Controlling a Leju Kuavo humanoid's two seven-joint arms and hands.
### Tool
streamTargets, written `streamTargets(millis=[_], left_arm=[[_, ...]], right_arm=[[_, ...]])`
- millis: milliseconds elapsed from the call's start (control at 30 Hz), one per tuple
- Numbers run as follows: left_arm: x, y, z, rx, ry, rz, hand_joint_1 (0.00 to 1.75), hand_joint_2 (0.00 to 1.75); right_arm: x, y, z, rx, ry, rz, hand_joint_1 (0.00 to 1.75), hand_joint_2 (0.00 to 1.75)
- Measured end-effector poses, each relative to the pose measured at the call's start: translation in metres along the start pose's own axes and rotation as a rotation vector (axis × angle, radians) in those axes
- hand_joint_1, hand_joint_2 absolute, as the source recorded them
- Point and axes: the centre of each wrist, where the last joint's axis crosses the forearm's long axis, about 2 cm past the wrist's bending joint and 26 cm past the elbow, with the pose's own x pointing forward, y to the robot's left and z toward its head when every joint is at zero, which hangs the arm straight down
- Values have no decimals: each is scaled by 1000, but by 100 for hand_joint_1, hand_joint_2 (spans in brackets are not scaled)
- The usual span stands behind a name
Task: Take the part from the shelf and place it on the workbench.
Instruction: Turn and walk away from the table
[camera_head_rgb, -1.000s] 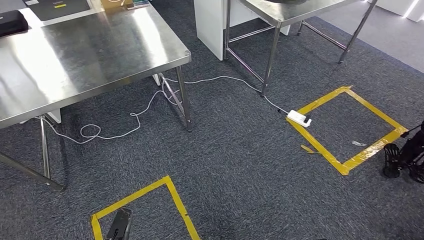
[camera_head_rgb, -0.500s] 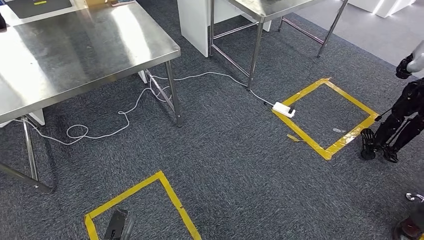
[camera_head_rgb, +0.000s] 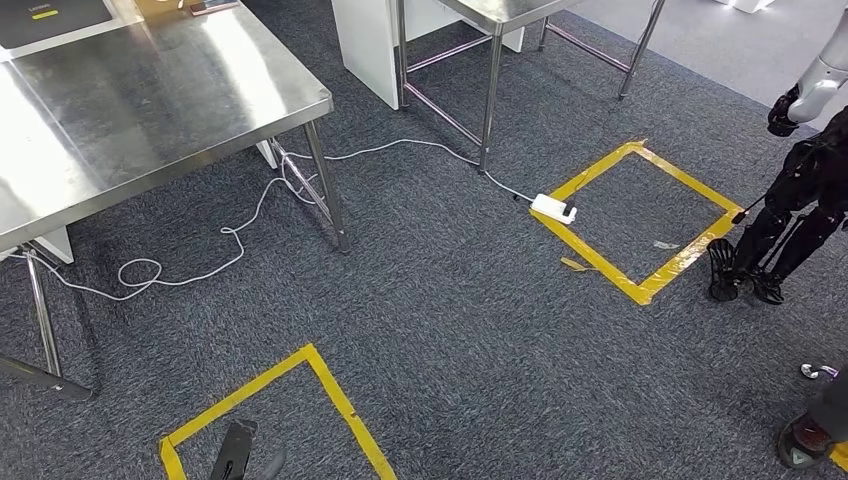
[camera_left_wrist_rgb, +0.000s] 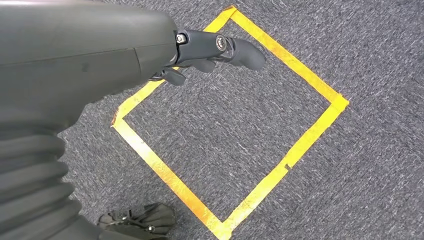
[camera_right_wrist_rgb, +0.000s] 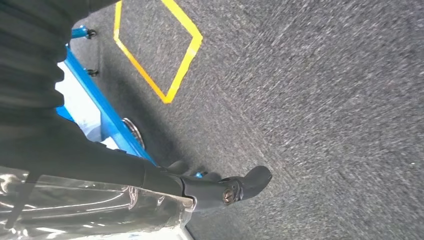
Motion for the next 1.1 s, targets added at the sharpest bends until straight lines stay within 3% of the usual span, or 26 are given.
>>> streamTargets(millis=[133,267,967,1100], left_arm=[[0,1,0,2,-4,3,0,0],[-1,1,0,4,-9,9,0,0],[0,-2,0,-1,-3,13,0,0],[0,-2,0,0,-4,13,0,175]], right_arm=[[2,0,0,8,-25,-17,0,175],[1,1,0,8,-30,-28,0,0],[1,-2,-1,3,-24,-37,0,0],[1,-1,0,6,-24,-36,0,0]])
